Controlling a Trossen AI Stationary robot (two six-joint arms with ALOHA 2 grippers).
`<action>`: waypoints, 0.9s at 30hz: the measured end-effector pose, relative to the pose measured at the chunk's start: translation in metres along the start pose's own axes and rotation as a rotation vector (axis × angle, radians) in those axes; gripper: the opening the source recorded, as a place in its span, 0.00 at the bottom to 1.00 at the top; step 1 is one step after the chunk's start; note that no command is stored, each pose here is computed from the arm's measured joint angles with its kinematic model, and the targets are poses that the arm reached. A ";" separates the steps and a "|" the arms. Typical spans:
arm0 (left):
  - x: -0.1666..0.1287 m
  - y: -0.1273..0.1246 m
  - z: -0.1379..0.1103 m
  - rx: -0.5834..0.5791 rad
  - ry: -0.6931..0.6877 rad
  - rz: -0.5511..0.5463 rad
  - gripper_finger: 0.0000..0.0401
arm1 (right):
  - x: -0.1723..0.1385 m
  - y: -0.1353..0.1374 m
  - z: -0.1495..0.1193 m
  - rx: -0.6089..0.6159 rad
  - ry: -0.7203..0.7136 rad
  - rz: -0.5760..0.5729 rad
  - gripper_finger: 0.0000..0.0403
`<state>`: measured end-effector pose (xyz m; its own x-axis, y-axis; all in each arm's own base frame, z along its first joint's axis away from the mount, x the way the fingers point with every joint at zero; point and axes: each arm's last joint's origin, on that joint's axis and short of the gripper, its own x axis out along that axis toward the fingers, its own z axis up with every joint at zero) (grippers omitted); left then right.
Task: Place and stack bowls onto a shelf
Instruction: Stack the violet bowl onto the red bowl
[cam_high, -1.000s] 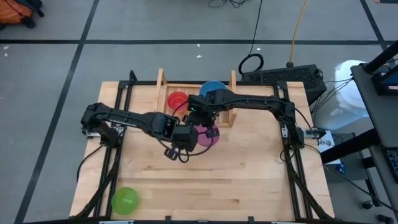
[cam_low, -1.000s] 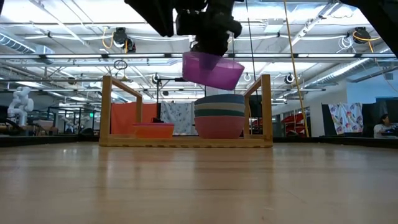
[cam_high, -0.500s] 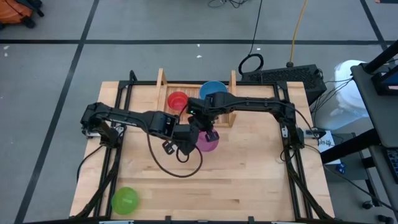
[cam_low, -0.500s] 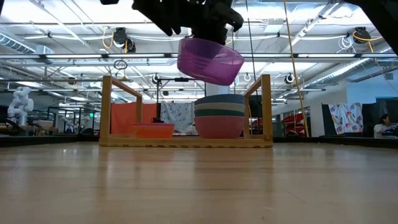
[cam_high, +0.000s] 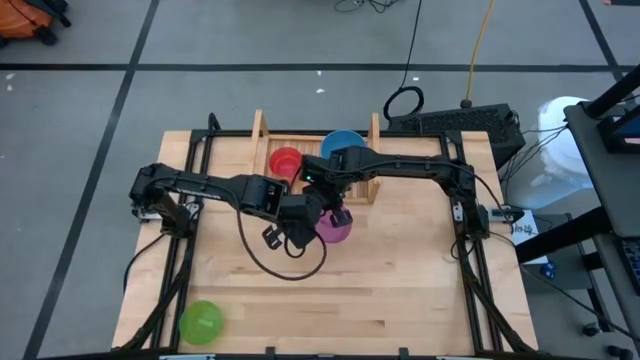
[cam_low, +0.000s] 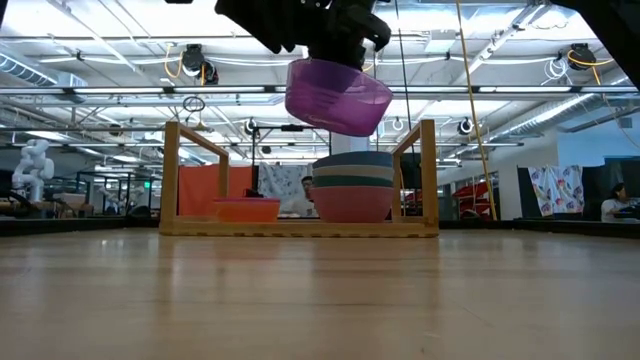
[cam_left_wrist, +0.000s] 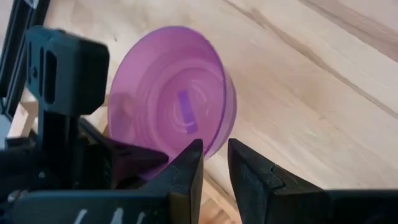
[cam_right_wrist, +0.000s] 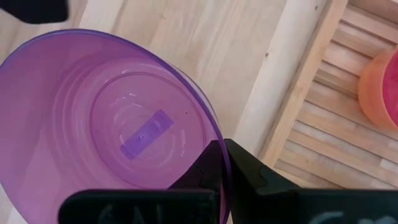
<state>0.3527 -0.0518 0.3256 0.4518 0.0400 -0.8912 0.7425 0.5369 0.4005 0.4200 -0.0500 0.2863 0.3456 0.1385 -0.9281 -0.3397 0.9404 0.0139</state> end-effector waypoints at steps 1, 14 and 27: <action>0.001 0.000 0.000 0.007 -0.006 -0.002 0.20 | 0.000 0.000 0.000 -0.001 0.002 0.000 0.00; 0.004 -0.001 0.000 -0.113 0.003 -0.013 0.20 | 0.000 -0.004 -0.001 0.146 0.014 -0.051 0.00; 0.003 -0.006 -0.006 -0.232 0.062 -0.051 0.20 | 0.000 -0.011 -0.009 0.415 0.033 -0.020 0.00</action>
<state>0.3463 -0.0503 0.3194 0.3806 0.0558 -0.9231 0.6270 0.7181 0.3019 0.4159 -0.0635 0.2827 0.3181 0.1157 -0.9410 0.0503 0.9891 0.1386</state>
